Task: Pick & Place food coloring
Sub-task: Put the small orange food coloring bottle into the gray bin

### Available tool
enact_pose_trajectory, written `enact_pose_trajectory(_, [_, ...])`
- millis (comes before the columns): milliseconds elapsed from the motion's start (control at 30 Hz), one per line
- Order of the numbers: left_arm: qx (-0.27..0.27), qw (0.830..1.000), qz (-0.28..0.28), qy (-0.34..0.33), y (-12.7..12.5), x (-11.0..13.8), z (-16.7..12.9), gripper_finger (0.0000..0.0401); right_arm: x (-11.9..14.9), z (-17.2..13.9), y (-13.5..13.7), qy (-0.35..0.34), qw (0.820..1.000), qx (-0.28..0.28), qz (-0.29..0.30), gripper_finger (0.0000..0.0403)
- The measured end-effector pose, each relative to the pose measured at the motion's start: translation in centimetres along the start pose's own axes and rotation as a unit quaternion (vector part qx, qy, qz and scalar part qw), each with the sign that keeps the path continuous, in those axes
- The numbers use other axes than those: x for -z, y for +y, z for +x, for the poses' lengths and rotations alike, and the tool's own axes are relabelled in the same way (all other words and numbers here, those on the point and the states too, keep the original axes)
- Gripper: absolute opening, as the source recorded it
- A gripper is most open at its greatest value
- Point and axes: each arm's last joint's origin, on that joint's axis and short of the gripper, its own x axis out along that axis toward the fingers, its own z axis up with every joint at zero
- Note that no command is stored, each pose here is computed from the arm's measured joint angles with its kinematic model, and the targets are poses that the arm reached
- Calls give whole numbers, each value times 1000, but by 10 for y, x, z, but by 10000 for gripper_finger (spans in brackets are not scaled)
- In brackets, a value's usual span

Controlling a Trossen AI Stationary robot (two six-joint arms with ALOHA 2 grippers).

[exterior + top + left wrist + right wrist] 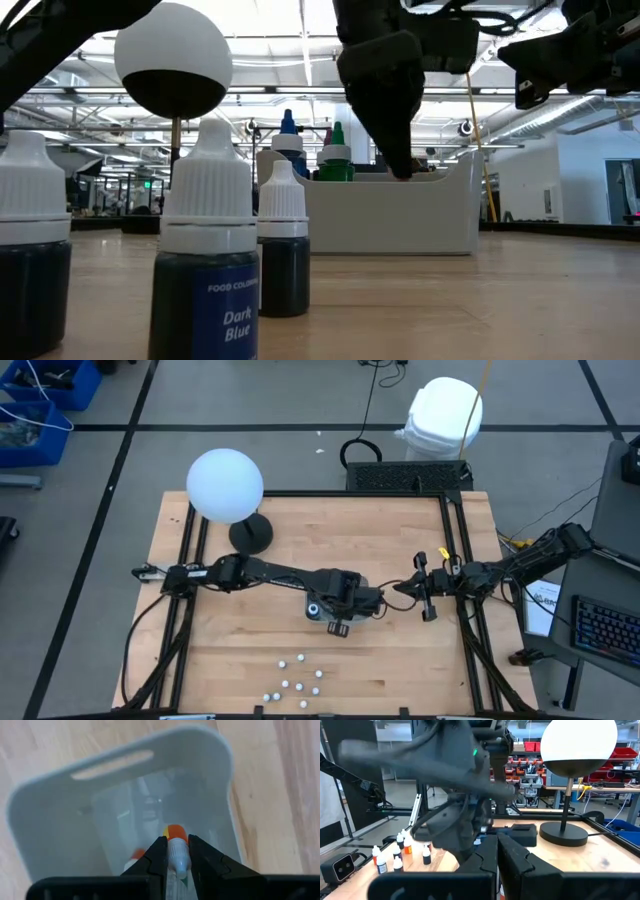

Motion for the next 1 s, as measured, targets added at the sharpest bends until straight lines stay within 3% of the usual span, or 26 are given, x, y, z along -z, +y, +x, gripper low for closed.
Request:
enact_pose_trajectory(700, [-17,999,-1,46,-6,6,15,63,0,0,0,0,1000,0,-2,0])
enact_pose_trajectory(1000, [-16,997,8,76,-8,15,35,63,0,0,0,1,1000,0,-2,0])
